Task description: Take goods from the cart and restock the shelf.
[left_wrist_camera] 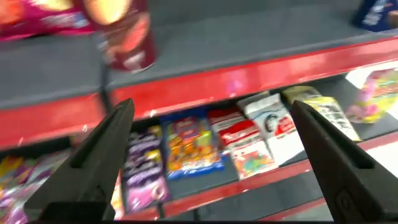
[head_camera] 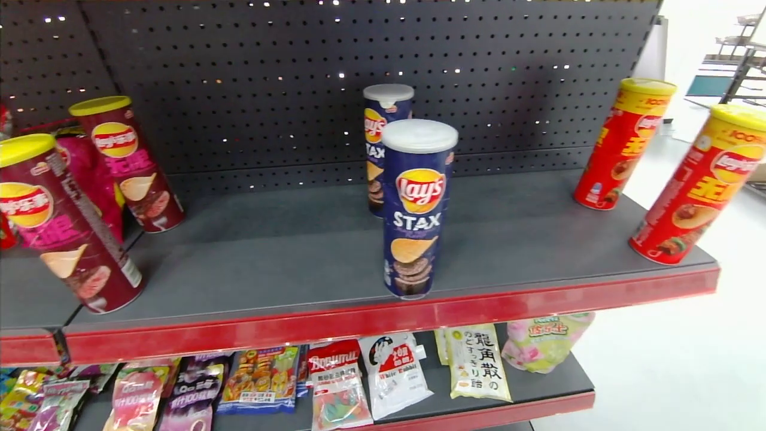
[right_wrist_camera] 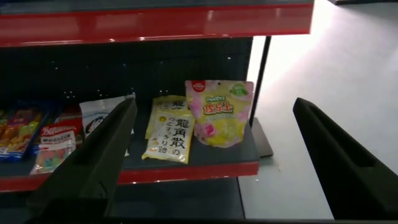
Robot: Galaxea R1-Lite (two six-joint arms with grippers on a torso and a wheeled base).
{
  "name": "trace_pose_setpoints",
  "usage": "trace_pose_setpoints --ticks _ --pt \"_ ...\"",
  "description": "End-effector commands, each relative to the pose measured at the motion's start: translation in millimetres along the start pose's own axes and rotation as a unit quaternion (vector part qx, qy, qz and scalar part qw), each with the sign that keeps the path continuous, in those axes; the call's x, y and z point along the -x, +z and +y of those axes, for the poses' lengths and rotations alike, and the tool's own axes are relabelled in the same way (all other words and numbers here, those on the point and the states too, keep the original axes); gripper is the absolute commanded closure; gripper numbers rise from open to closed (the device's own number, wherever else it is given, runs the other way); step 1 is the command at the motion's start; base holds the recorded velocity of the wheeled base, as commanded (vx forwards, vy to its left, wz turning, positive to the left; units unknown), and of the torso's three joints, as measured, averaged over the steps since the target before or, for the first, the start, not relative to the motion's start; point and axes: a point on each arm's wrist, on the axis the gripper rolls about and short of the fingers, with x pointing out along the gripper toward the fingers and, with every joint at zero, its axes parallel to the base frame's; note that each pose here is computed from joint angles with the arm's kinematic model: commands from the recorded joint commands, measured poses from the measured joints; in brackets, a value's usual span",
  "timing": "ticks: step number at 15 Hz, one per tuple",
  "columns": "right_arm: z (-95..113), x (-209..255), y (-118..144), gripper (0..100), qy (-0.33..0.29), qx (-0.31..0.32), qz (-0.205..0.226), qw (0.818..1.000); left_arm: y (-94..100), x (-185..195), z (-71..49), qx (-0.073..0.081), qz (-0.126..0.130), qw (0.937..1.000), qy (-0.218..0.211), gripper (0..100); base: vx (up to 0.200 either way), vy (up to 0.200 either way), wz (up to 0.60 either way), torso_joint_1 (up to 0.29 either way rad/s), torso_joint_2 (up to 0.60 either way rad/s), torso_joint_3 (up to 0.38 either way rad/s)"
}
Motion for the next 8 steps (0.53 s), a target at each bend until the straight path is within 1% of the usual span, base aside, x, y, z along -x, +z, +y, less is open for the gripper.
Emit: trace_pose_setpoints --ticks 1,3,5,6,8 --pt "0.0 0.0 0.0 0 0.001 0.000 0.000 1.000 -0.9 -0.5 0.0 0.000 0.003 1.0000 -0.001 0 0.000 0.000 0.60 -0.012 0.03 0.017" --pt "0.0 0.0 0.0 0 0.001 -0.001 0.000 1.000 -6.4 -0.9 -0.3 0.000 0.007 1.0000 -0.003 0 0.000 0.000 0.00 0.000 0.00 0.000" --pt "0.0 0.0 0.0 0 0.001 -0.002 0.000 1.000 -14.8 3.4 -0.2 0.000 -0.003 1.0000 -0.004 0 0.000 0.000 0.00 0.000 0.00 0.000" --pt "0.0 0.0 0.0 0 0.001 -0.002 0.000 1.000 -19.5 5.8 0.0 0.003 -0.008 1.0000 0.003 0 0.000 0.000 0.00 0.000 0.00 0.000" --pt "0.0 0.0 0.0 0 0.001 -0.002 0.000 1.000 -30.4 11.3 0.5 0.016 0.016 0.9993 0.030 0 0.000 0.000 0.00 0.000 0.00 0.000"
